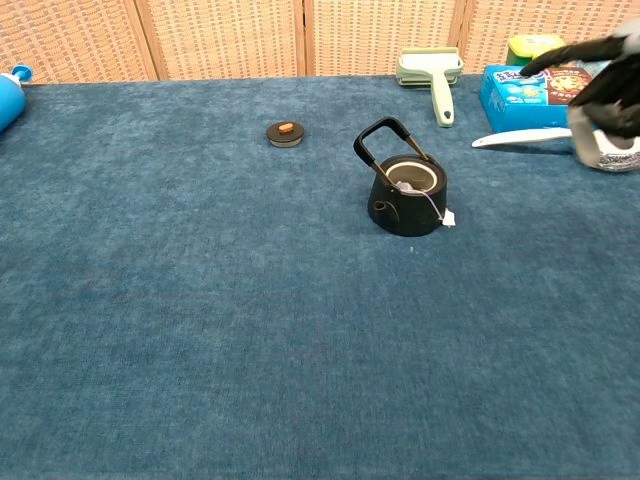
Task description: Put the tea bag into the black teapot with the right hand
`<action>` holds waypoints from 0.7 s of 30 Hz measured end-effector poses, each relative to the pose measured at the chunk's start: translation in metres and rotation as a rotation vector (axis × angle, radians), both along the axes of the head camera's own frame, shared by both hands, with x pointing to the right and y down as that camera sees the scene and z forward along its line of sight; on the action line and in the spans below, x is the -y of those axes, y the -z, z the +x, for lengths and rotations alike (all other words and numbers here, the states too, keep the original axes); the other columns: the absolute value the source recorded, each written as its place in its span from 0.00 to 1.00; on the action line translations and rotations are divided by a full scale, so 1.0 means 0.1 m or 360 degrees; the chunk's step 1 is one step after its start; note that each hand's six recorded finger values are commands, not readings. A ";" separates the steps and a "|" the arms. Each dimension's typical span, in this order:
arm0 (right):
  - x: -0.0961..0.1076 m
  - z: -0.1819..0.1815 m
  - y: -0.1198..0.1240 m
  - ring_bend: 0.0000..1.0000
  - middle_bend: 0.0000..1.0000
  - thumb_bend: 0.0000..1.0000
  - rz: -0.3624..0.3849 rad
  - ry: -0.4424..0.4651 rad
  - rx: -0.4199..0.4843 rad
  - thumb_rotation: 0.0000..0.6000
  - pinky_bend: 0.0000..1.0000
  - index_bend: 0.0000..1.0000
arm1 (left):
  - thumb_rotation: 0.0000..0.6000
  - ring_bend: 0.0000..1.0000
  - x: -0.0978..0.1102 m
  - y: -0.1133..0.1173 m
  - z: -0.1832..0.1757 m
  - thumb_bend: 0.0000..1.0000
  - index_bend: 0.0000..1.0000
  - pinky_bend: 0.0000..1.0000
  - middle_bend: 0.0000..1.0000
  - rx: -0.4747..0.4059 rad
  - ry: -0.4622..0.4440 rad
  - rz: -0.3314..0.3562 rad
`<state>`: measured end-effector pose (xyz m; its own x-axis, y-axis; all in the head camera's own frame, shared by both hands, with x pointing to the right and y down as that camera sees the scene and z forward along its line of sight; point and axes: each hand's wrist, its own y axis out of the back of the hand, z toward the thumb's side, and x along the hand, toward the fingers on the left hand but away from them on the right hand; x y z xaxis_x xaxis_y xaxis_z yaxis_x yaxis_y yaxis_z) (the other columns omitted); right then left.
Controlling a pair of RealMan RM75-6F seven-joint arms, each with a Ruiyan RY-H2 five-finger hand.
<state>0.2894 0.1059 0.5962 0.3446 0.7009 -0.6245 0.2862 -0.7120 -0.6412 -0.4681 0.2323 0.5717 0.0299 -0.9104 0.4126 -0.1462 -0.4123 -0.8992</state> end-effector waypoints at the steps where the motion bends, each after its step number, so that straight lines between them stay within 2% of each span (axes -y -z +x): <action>1: -0.01 0.06 0.03 0.58 0.53 0.70 0.0053 -0.0034 -0.0002 1.00 0.62 0.08 | 1.00 0.11 -0.01 -0.01 0.01 0.31 0.19 0.15 0.18 -0.0001 0.0000 -0.0003; 5: -0.11 0.37 0.14 0.54 0.50 0.70 0.0294 -0.0180 -0.0057 1.00 0.60 0.12 | 1.00 0.11 -0.06 -0.03 0.06 0.31 0.19 0.15 0.18 -0.0013 -0.0001 -0.0006; 9: -0.37 0.73 0.22 0.52 0.49 0.69 0.0505 -0.0334 -0.0196 1.00 0.59 0.17 | 1.00 0.11 -0.14 -0.06 0.13 0.31 0.19 0.15 0.18 -0.0039 -0.0003 -0.0020; 13: -0.66 0.97 0.21 0.49 0.48 0.69 0.0586 -0.0385 -0.0342 1.00 0.54 0.19 | 1.00 0.11 -0.20 -0.06 0.17 0.31 0.19 0.15 0.18 -0.0031 -0.0009 -0.0023; 21: -1.01 1.21 0.25 0.45 0.45 0.69 0.0647 -0.0448 -0.0497 1.00 0.48 0.23 | 1.00 0.11 -0.27 0.03 0.17 0.31 0.19 0.15 0.18 0.0002 0.0013 0.0026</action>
